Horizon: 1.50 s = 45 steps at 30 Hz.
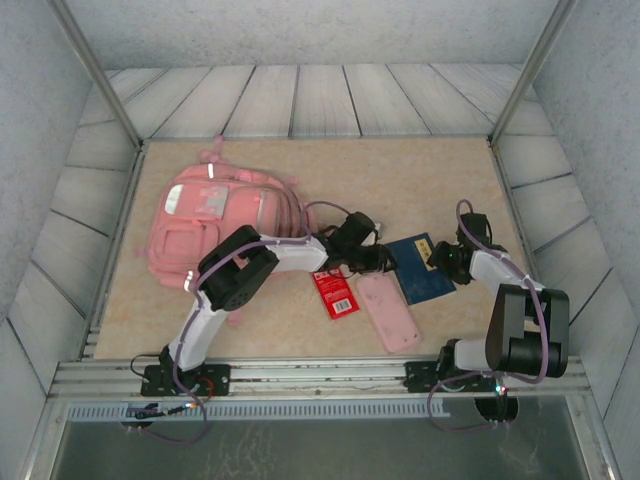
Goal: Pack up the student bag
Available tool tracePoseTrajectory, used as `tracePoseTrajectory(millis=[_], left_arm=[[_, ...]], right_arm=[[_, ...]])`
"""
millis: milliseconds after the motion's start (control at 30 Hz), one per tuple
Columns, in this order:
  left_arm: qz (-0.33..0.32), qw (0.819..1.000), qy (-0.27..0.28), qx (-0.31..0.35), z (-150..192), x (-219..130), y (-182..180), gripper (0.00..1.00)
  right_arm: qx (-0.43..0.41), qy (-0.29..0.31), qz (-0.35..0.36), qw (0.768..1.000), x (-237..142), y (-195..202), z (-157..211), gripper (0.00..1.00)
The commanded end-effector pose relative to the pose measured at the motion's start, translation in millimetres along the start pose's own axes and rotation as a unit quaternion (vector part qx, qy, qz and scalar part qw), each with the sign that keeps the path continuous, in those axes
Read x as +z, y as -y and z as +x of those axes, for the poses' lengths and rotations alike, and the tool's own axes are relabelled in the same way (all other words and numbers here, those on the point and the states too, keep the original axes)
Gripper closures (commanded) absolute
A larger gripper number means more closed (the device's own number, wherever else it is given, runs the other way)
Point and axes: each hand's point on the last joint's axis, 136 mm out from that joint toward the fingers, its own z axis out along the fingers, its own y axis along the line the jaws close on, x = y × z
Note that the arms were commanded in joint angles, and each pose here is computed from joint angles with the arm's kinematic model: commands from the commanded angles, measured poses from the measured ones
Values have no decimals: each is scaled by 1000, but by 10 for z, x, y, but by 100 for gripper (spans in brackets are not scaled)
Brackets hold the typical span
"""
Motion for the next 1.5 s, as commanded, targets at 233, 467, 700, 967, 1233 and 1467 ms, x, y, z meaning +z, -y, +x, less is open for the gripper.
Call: tracePoseTrajectory(millis=[233,467,700,967,1233,1467], left_arm=[[4,1000,-10,-9,-118,114,-113,62],[11,1000,21,-18,-552,-16,-298,71],[-4,999,42,-20,-894,-362,-470,69],[-14,1000,-18,4,-656,-407,-524,61],[-21,998,-62,18,-466,-287,-537,61],[13,996,-91,16,-350,-205,-473,61]], right_arm=[[10,-70,-73,995,103,-186,362,50],[2,-110,-165,980,82,-536,422,56],[12,-106,-190,976,99,-645,361,60],[1,-58,-116,992,59,-428,165,63],[-1,-65,-132,989,133,-473,188,67],[5,-82,-142,986,222,-501,256,76]])
